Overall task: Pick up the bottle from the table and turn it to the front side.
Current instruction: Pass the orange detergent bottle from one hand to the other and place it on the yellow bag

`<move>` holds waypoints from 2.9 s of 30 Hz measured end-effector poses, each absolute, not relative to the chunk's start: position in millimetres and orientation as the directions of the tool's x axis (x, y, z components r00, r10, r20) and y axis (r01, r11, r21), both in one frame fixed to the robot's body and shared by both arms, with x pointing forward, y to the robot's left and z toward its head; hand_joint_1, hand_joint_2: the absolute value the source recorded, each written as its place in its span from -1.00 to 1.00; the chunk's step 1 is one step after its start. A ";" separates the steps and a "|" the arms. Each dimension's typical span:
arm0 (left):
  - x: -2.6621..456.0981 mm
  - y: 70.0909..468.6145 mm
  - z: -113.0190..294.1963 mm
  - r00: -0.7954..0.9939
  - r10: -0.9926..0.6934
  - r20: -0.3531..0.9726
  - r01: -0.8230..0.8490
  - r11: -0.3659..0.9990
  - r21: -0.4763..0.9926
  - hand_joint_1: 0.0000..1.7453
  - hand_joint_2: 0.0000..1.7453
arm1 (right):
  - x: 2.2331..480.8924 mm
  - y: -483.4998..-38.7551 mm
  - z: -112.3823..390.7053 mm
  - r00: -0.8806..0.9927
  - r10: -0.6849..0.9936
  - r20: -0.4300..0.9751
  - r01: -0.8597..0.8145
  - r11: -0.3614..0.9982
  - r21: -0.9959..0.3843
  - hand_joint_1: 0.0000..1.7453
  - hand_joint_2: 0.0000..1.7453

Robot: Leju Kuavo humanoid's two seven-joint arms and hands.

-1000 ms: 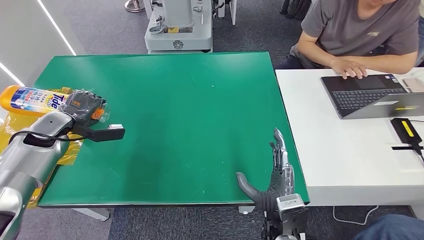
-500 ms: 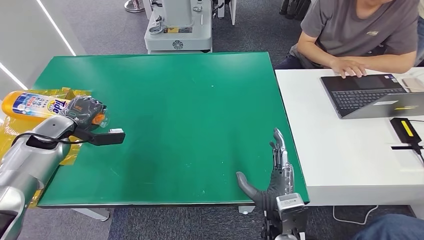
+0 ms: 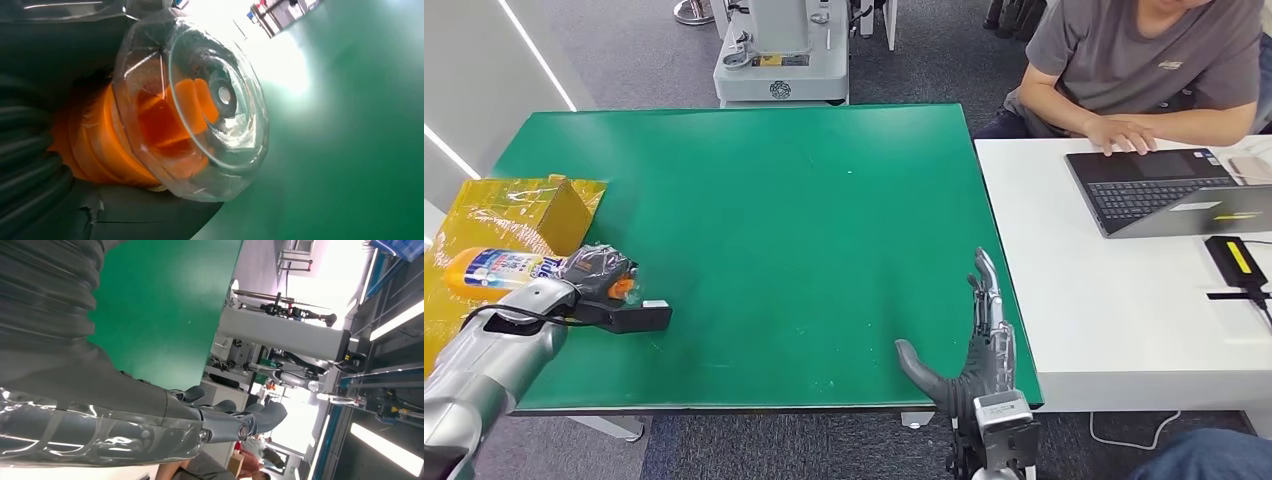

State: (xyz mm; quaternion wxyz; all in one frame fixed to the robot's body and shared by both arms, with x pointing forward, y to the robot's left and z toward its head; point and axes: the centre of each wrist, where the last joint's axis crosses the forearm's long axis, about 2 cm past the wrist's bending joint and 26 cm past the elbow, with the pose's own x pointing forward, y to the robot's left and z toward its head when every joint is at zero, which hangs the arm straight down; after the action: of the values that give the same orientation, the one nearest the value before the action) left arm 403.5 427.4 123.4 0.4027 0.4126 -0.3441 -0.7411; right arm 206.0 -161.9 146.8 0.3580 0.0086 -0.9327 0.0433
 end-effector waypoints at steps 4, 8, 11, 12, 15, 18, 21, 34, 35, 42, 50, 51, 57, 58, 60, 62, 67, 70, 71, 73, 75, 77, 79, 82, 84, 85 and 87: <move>396.7 426.0 112.3 -0.328 -0.889 -0.321 0.346 -0.429 0.834 1.00 1.00 | 207.0 -160.7 149.7 -0.743 0.014 0.669 -0.047 0.996 -0.072 -1.00 1.00; 392.3 422.9 104.6 -0.328 -0.891 -0.313 0.368 -0.426 0.826 1.00 1.00 | 208.1 -159.3 152.1 -0.745 0.009 0.667 -0.052 0.996 -0.071 -1.00 1.00; 391.1 422.4 102.7 -0.332 -0.888 -0.317 0.361 -0.430 0.827 1.00 1.00 | 208.6 -158.5 152.9 -0.747 0.005 0.665 -0.059 0.996 -0.073 -1.00 1.00; 390.3 422.2 101.7 -0.337 -0.885 -0.323 0.351 -0.436 0.829 1.00 1.00 | 208.8 -158.1 153.2 -0.747 0.002 0.665 -0.062 0.995 -0.073 -1.00 1.00; 387.4 419.8 97.8 -0.357 -0.871 -0.338 0.310 -0.452 0.836 1.00 1.00 | 209.1 -157.3 153.8 -0.748 -0.005 0.664 -0.071 0.995 -0.072 -1.00 1.00; 386.1 416.4 95.3 -0.369 -0.864 -0.342 0.291 -0.457 0.840 1.00 1.00 | 209.3 -156.7 154.2 -0.749 -0.010 0.663 -0.076 0.995 -0.071 -1.00 1.00; 386.2 413.9 94.5 -0.373 -0.863 -0.340 0.287 -0.456 0.842 1.00 1.00 | 209.5 -155.9 154.8 -0.749 -0.012 0.662 -0.076 0.995 -0.068 -1.00 1.00; 385.4 403.1 90.8 -0.366 -0.863 -0.348 0.218 -0.443 0.870 -0.92 1.00 | 209.5 -154.6 155.6 -0.750 -0.011 0.661 -0.073 0.995 -0.066 -1.00 1.00; 385.7 402.5 91.0 -0.364 -0.864 -0.347 0.213 -0.440 0.872 -0.96 1.00 | 209.5 -154.5 155.6 -0.750 -0.011 0.662 -0.074 0.995 -0.066 -1.00 1.00; 387.6 396.4 92.2 -0.363 -0.862 -0.354 0.161 -0.433 0.887 -0.98 1.00 | 209.3 -153.3 156.3 -0.749 -0.013 0.663 -0.073 0.995 -0.062 -1.00 1.00; 389.0 390.3 92.3 -0.360 -0.862 -0.356 0.139 -0.427 0.893 -0.92 1.00 | 209.0 -152.5 158.4 -0.750 -0.010 0.661 -0.067 0.996 -0.061 -1.00 1.00; 389.1 389.5 92.2 -0.363 -0.860 -0.359 0.135 -0.429 0.893 -0.92 1.00 | 208.8 -152.3 158.7 -0.751 -0.009 0.661 -0.065 0.996 -0.060 -1.00 1.00; 389.2 386.7 91.8 -0.370 -0.855 -0.364 0.123 -0.434 0.893 -0.90 1.00 | 207.8 -152.1 159.3 -0.751 -0.004 0.660 -0.057 0.997 -0.058 -1.00 1.00; 389.2 386.4 91.7 -0.370 -0.855 -0.364 0.121 -0.433 0.893 -0.90 1.00 | 207.8 -152.1 159.3 -0.752 -0.004 0.660 -0.057 0.997 -0.059 -1.00 1.00; 389.0 385.6 91.3 -0.371 -0.855 -0.363 0.114 -0.430 0.895 -0.89 1.00 | 207.8 -152.2 159.3 -0.752 -0.003 0.660 -0.055 0.997 -0.059 -1.00 1.00; 388.1 385.3 90.7 -0.366 -0.857 -0.362 0.092 -0.421 0.903 -0.91 1.00 | 207.7 -152.4 159.2 -0.751 -0.001 0.660 -0.054 0.997 -0.060 -1.00 1.00; 384.4 380.2 92.8 -0.343 -0.887 -0.308 -0.121 -0.284 0.951 -0.99 1.00 | 206.1 -152.5 159.9 -0.747 0.002 0.664 -0.050 0.997 -0.059 -1.00 1.00; 385.7 362.5 106.8 -0.404 -0.885 -0.231 -0.285 -0.118 0.951 -0.91 1.00 | 205.9 -152.0 161.4 -0.744 0.001 0.669 -0.047 0.997 -0.055 -1.00 1.00; 386.9 355.3 115.6 -0.435 -0.877 -0.203 -0.344 -0.047 0.938 -0.90 1.00 | 206.1 -151.7 161.8 -0.742 0.001 0.670 -0.046 0.998 -0.053 -1.00 1.00; 388.0 344.7 135.0 -0.473 -0.870 -0.140 -0.458 0.107 0.882 -0.96 1.00 | 206.9 -151.2 162.6 -0.742 0.002 0.670 -0.042 0.998 -0.050 -1.00 1.00; 386.6 337.0 151.7 -0.481 -0.875 -0.051 -0.548 0.254 0.797 -1.00 1.00 | 207.9 -150.7 163.1 -0.743 0.002 0.670 -0.039 0.998 -0.046 -1.00 1.00; 382.8 329.7 163.4 -0.484 -0.874 0.048 -0.603 0.373 0.705 -1.00 1.00 | 208.5 -150.3 162.8 -0.740 0.000 0.672 -0.038 0.998 -0.042 -1.00 1.00; 377.8 321.5 169.7 -0.500 -0.854 0.147 -0.628 0.474 0.618 -1.00 1.00 | 208.9 -149.8 162.1 -0.736 -0.005 0.677 -0.041 0.998 -0.038 -1.00 1.00; 369.4 307.9 172.6 -0.539 -0.796 0.274 -0.625 0.596 0.503 -1.00 1.00 | 209.2 -149.0 160.1 -0.728 -0.010 0.685 -0.047 0.998 -0.035 -1.00 1.00; 364.7 296.6 173.6 -0.573 -0.739 0.354 -0.605 0.673 0.426 -1.00 1.00 | 208.9 -148.1 158.2 -0.723 -0.012 0.690 -0.050 0.998 -0.035 -1.00 1.00; 362.2 290.1 173.9 -0.592 -0.705 0.391 -0.590 0.709 0.386 -1.00 1.00 | 208.6 -147.6 157.1 -0.721 -0.014 0.693 -0.052 0.998 -0.034 -1.00 1.00; 357.0 276.9 174.8 -0.626 -0.644 0.440 -0.557 0.764 0.325 -1.00 1.00 | 208.2 -146.7 154.9 -0.716 -0.017 0.698 -0.056 0.998 -0.033 -1.00 1.00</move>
State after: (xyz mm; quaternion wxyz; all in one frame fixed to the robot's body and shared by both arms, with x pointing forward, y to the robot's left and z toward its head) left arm 357.0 276.9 174.8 0.2745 0.3342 -0.8982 -0.0790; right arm 208.2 -146.7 154.9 0.3765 0.0198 -0.9259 0.0257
